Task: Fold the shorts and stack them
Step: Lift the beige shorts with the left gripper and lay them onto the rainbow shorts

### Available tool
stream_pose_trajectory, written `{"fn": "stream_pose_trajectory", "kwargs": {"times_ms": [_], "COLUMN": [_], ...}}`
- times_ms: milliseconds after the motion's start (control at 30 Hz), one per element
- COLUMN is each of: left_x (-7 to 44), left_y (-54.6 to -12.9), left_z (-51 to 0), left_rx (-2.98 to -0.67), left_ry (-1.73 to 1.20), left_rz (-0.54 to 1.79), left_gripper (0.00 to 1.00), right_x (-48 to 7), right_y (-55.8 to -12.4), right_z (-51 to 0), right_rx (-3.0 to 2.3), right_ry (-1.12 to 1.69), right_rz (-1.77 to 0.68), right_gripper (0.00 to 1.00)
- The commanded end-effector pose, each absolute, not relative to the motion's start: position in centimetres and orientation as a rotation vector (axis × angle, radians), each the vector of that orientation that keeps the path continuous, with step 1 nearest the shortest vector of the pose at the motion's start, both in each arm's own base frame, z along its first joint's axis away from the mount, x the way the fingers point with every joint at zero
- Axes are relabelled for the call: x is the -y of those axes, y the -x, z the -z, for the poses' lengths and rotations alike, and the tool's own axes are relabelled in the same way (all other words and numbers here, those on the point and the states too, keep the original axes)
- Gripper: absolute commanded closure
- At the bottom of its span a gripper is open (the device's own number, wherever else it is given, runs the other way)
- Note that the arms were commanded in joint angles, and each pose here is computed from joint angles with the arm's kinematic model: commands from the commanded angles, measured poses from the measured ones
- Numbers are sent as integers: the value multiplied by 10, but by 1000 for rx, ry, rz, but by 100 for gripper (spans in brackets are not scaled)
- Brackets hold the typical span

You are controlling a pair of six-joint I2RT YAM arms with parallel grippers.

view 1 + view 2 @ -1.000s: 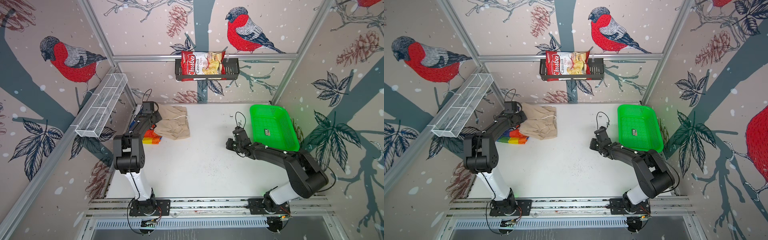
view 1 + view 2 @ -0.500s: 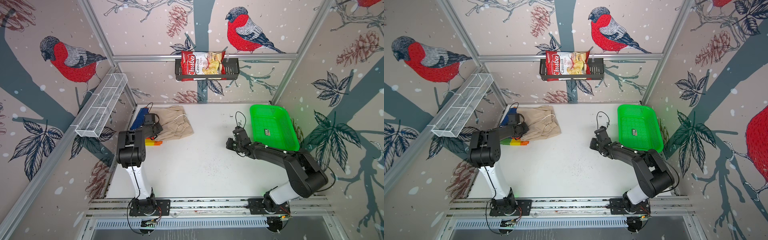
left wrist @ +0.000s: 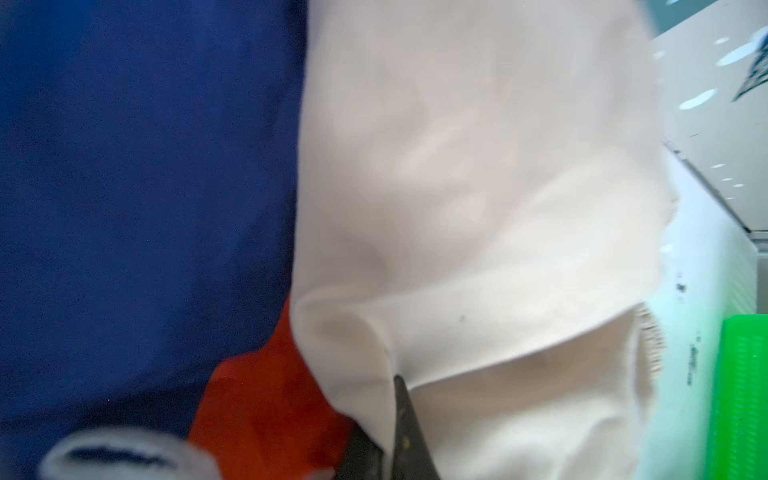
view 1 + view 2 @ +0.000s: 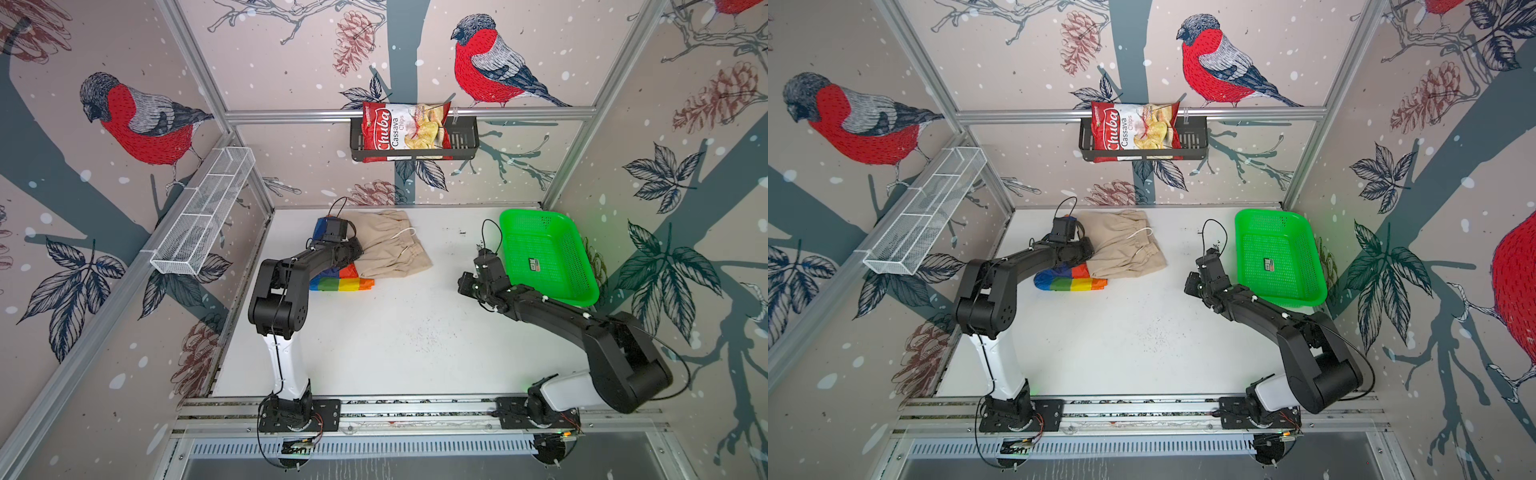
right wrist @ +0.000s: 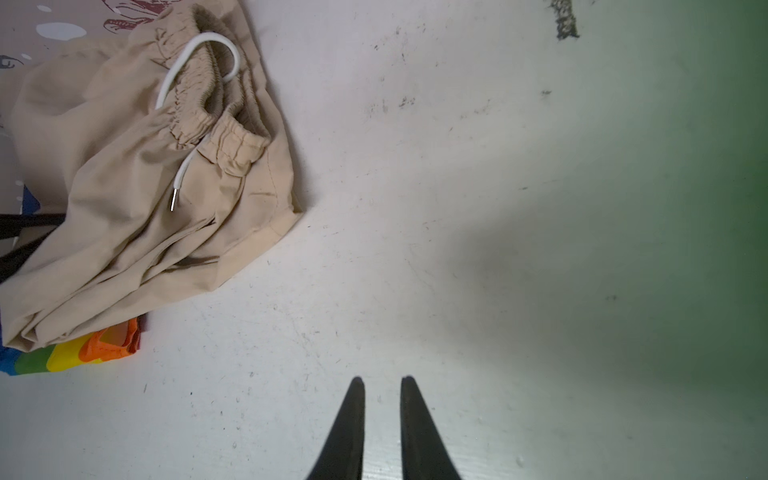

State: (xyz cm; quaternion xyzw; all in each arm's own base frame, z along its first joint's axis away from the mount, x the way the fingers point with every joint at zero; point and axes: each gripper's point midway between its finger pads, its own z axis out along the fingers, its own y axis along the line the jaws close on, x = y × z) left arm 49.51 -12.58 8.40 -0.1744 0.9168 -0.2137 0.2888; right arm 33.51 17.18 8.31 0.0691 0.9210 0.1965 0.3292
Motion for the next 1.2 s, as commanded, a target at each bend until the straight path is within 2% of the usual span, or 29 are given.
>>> {"fn": "stream_pose_trajectory", "kwargs": {"times_ms": [0,300,500,833,1167], "left_x": [133,159,159,127,70], "left_y": [-498,-515,-527,-528,-519], "left_z": [-121,-197,-229,-231,-209], "left_rx": [-2410,-2337,-2360,-2377,-2370], "left_ry": [472,365,288,335,459], "left_rz": [578,678,620,655,636], "left_gripper": [100,100,100,100,100], "right_x": [-160,-151,-145,-141,-142], "right_y": [-331,-315,-311,-307,-309], "right_z": [-80,-69,-66,-59,-57], "right_rx": [-2414,-2414,-2411,-2418,-2420], "right_ry": [-199,-247,-258,-284,-291], "right_rz": [-478,-516,-509,-516,-521], "right_gripper": [81,81,81,81,81]}}
